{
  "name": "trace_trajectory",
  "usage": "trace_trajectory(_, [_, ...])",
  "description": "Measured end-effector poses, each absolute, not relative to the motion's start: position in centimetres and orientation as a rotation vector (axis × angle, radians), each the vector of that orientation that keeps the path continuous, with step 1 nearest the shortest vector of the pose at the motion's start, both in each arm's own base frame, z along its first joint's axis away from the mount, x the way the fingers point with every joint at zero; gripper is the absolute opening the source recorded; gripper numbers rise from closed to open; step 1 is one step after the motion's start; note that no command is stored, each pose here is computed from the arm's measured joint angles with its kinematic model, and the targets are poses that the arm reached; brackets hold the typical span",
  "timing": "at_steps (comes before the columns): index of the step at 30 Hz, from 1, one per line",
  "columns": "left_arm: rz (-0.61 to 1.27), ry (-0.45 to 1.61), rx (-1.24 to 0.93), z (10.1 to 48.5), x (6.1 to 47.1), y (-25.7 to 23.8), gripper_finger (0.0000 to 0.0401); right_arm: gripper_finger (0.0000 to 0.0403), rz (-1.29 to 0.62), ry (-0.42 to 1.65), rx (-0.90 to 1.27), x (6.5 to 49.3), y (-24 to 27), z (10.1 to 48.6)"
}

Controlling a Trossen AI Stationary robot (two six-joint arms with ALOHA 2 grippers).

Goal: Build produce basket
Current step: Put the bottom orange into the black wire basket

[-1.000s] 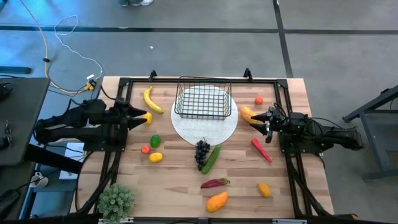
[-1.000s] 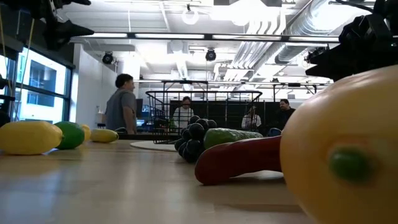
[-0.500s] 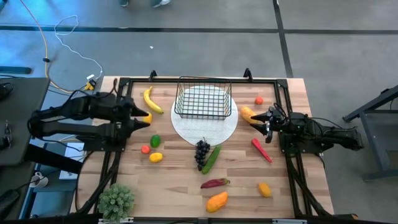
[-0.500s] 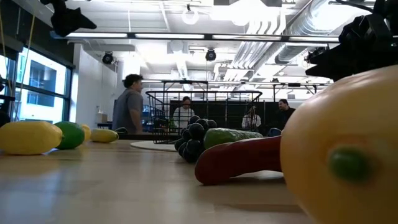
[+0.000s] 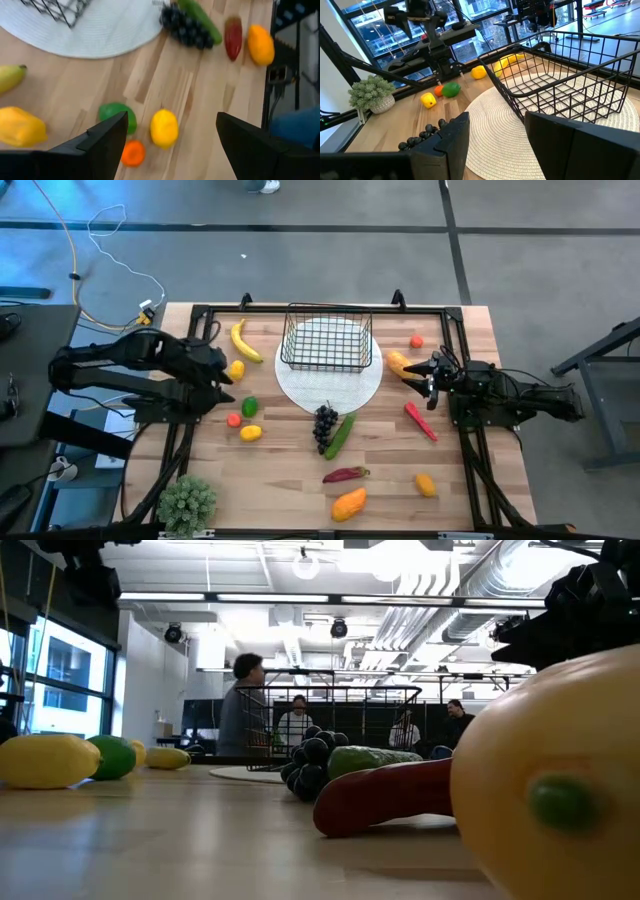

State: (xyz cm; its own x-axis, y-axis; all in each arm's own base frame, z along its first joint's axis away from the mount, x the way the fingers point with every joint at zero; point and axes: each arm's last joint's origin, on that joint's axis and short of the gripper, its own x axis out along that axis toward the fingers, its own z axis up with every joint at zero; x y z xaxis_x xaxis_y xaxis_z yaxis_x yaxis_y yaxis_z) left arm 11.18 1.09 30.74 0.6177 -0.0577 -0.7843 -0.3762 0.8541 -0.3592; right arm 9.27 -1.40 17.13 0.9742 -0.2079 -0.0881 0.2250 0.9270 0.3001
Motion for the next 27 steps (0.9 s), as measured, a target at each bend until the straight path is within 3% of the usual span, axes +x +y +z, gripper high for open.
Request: trace_trajectory(27, [0.058, 1.324, -0.308, 27.4, 14.3, -3.6, 0.0294, 0.0173, -0.222, 0.055, 0.314, 9.3, -1.4, 17.1])
